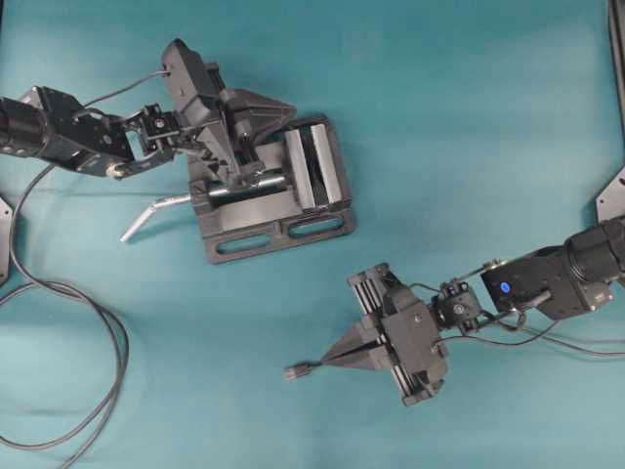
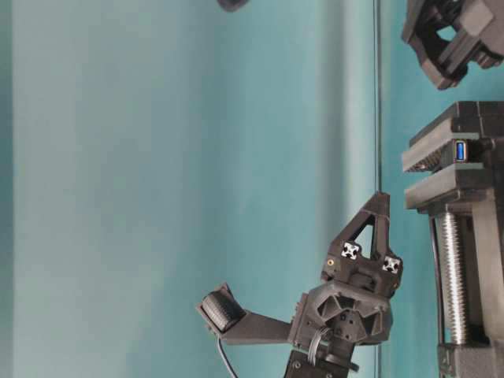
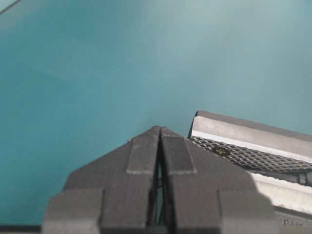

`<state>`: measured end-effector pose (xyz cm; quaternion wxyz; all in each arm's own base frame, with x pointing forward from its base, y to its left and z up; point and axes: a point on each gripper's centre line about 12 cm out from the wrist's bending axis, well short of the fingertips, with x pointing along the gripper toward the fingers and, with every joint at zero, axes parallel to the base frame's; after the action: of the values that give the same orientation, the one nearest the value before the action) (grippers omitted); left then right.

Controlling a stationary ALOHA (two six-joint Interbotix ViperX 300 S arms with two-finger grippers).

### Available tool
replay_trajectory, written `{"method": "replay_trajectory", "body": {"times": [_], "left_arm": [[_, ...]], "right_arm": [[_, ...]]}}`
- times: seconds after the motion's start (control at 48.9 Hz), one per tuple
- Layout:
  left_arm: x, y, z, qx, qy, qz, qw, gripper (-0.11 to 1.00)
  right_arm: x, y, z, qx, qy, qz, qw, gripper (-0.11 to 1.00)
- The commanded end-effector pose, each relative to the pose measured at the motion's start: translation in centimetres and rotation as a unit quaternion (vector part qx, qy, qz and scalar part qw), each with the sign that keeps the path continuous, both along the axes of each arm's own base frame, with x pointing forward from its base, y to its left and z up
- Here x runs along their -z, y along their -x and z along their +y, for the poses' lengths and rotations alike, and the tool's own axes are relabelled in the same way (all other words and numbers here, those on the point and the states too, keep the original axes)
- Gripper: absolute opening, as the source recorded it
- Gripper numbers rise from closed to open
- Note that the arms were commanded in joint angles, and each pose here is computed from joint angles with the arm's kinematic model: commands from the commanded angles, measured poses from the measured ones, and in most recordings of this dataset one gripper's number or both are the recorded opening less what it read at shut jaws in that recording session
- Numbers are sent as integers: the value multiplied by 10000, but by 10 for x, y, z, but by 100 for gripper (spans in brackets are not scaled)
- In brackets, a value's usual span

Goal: Insert the USB cable into the fixed female connector.
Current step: 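Swing the left gripper away from the vise toward the left edge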

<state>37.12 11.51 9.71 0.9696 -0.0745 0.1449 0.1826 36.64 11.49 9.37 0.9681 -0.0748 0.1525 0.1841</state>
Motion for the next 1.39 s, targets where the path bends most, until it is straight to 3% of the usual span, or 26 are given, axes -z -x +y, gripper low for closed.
{"method": "replay_trajectory", "body": {"times": [0.0, 0.225, 0.307, 0.552, 0.634, 0.757, 0.798, 0.921, 1.003, 1.064, 1.371], "left_arm": [[-16, -2, -3, 183, -198, -146, 9995, 4], [-34, 6, -7, 206, -155, -146, 9996, 1], [-38, 11, -9, 202, -29, -44, 9998, 1], [-60, 19, -24, 441, 82, 459, 9979, 4], [-70, 23, -30, 510, 114, 528, 9972, 12], [-91, 26, -39, 565, 275, 438, 9971, 42], [-103, 26, -43, 593, 321, 338, 9972, 54], [-141, 25, -60, 807, 389, -64, 9960, 86], [-162, 25, -68, 876, 415, -478, 9941, 86], [-173, 27, -73, 931, 424, -799, 9915, 86], [-163, 58, -83, 1031, 284, -1308, 9856, 86]], "right_arm": [[-14, -7, 5, -32, -89, -228, 9997, 0], [-25, -13, 7, -31, -125, -296, 9995, 0], [-27, -16, 8, -25, -126, -295, 9995, 0], [-23, -18, 8, -12, -49, -136, 9999, 0], [-19, -19, 8, -15, -19, -66, 10000, 0], [-17, -19, 8, -9, 0, -32, 10000, 4], [-18, -20, 9, -14, -13, -51, 10000, 9], [-20, -23, 10, -13, -20, -82, 10000, 39], [-19, -25, 10, -4, -8, -45, 10000, 58], [-17, -27, 10, 0, 15, 4, 10000, 65], [-4, -38, 14, -7, -17, 8, 10000, 59]]}}
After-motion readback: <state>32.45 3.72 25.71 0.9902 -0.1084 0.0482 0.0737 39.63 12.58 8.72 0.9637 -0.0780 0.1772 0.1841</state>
